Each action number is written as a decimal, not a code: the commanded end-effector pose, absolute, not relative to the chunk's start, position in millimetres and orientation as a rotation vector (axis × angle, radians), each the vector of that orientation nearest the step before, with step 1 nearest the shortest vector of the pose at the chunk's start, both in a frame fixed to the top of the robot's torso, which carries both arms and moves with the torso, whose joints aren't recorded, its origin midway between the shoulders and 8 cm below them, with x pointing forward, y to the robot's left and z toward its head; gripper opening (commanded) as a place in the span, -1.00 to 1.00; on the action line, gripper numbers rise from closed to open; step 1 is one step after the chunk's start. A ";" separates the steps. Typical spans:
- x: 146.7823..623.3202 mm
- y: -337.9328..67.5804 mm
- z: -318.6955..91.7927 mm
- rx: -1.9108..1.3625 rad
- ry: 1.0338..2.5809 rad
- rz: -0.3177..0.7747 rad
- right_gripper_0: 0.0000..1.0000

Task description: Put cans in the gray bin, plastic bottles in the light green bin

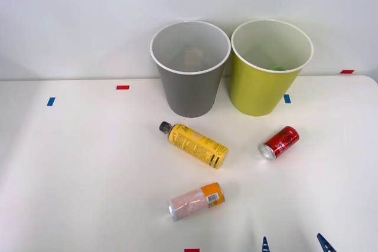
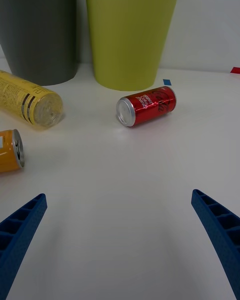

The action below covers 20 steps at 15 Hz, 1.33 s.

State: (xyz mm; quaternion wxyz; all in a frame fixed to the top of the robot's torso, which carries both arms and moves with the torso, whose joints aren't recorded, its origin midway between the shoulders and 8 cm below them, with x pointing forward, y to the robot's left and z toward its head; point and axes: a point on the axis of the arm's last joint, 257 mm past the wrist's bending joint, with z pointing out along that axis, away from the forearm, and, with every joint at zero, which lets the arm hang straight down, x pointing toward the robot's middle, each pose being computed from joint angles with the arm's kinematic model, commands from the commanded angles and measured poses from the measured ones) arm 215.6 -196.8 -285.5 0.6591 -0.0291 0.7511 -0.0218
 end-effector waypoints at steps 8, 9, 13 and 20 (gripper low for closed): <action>215.6 -196.8 -285.6 -0.066 1.700 -0.049 1.00; 215.6 -196.8 -285.6 -0.066 1.700 -0.049 1.00; 215.6 -196.8 -285.6 -0.066 1.700 -0.049 1.00; 215.6 -196.8 -285.6 -0.066 1.700 -0.049 1.00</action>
